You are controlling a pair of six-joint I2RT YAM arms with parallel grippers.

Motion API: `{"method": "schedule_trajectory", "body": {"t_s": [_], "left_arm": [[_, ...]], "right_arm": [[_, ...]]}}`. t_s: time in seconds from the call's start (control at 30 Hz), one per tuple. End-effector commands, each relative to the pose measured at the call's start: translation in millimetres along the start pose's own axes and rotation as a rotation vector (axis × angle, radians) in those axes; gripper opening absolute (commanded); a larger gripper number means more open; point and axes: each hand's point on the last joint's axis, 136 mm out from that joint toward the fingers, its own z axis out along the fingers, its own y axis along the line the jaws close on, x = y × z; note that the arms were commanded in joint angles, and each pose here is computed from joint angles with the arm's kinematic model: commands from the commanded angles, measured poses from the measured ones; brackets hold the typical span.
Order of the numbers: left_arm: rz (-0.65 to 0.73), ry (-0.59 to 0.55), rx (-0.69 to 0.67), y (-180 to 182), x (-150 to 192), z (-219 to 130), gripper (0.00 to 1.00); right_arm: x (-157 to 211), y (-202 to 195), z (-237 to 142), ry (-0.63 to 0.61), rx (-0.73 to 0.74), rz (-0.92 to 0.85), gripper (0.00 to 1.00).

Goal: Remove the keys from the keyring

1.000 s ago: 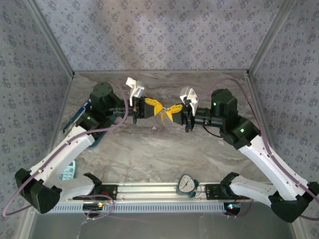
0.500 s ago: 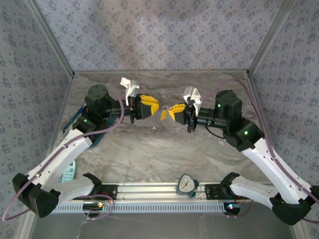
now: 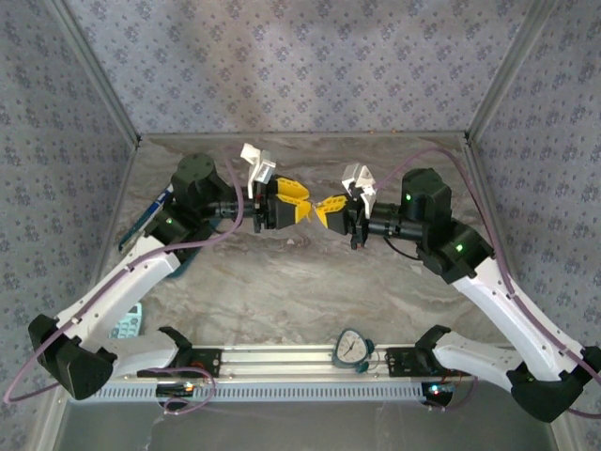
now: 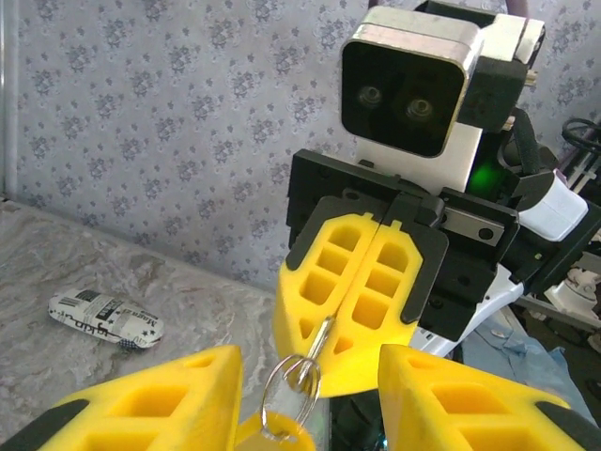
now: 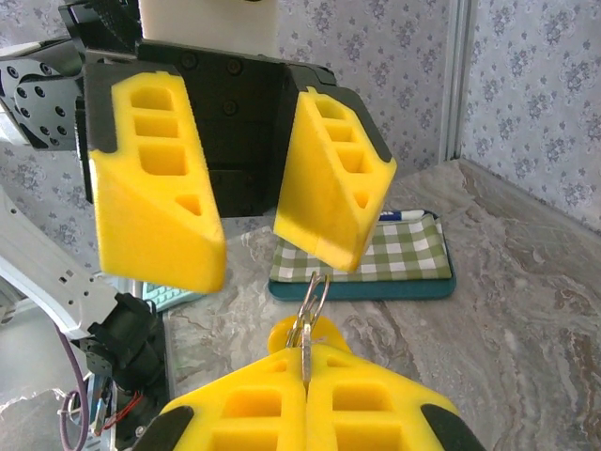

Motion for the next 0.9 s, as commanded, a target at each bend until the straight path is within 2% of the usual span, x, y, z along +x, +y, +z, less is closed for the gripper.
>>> {"method": "schedule_trajectory", "body": {"t_s": [0.0, 0.17, 0.33, 0.47, 0.87], "left_arm": [[0.046, 0.001, 0.035, -10.3, -8.1, 1.1, 0.43], [0.043, 0.011, 0.043, -10.2, -5.9, 4.1, 0.37], [0.046, 0.016, 0.054, -12.2, -5.5, 5.1, 0.13], [0.05, 0.011, 0.045, -12.2, -5.6, 3.3, 0.0], [0.049, -0.076, -0.024, -6.9, -12.3, -16.3, 0.0]], "right_arm": [[-5.6, 4.6, -0.8, -0.019, -0.02, -0.012, 0.0], [-5.9, 5.6, -1.7, -0.019, -0.022, -0.015, 0.0], [-5.6, 5.2, -2.1, -0.019, -0.019, -0.014, 0.0], [-6.3, 4.0, -4.0, -0.024, -0.006, -0.018, 0.0], [-2.7, 1.8, -9.9, -0.038, 0.019, -0.02, 0.0]]}}
